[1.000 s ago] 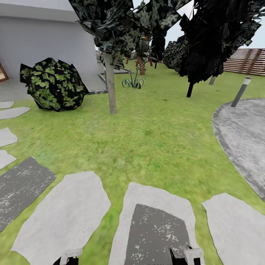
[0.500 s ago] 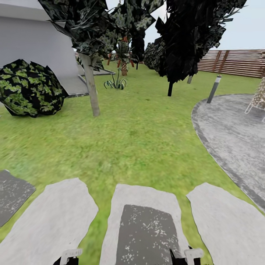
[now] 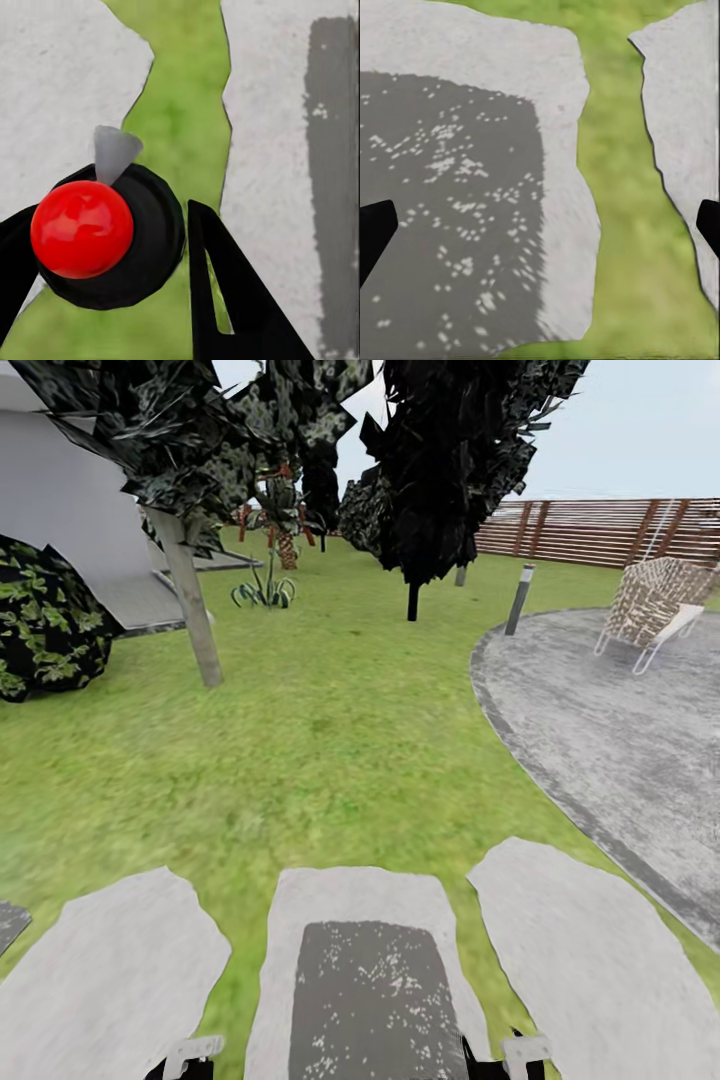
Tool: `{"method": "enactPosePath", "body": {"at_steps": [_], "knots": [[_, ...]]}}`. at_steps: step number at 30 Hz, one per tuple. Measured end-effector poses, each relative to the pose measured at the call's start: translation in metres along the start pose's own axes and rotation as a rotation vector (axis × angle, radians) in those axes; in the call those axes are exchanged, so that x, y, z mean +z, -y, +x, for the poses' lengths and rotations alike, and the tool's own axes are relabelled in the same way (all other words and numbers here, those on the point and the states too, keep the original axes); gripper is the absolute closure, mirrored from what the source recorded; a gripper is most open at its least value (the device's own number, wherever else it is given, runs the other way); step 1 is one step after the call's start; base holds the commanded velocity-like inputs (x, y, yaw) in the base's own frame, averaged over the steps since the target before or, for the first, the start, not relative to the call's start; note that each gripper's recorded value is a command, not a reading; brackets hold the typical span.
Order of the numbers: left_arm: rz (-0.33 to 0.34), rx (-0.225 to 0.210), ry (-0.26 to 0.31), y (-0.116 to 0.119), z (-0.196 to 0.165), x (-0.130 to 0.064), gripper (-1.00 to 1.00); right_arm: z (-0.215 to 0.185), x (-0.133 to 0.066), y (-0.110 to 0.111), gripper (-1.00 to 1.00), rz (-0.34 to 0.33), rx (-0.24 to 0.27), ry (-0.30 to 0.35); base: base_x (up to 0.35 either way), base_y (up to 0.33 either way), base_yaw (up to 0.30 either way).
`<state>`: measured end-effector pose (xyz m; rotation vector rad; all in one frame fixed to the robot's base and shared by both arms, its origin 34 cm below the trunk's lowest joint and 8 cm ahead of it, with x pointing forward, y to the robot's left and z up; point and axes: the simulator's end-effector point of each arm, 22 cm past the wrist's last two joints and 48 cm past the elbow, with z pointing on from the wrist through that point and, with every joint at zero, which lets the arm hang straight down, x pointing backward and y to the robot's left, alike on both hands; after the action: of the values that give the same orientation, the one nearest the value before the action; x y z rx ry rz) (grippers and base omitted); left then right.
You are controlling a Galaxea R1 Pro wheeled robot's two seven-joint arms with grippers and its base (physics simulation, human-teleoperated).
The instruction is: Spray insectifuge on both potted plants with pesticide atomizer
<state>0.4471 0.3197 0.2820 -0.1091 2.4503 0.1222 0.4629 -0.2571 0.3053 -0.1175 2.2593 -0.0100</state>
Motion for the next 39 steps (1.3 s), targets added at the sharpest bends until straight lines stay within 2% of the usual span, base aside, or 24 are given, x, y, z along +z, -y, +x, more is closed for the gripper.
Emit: {"method": "enactPosePath", "body": {"at_steps": [39], "knots": [[0.001, -0.003, 0.023, 0.000, -0.011, -0.001, 1.00, -0.011, 0.000, 0.001, -1.00, 0.002, -0.001, 0.023, 0.000, 0.000, -0.300]]}}
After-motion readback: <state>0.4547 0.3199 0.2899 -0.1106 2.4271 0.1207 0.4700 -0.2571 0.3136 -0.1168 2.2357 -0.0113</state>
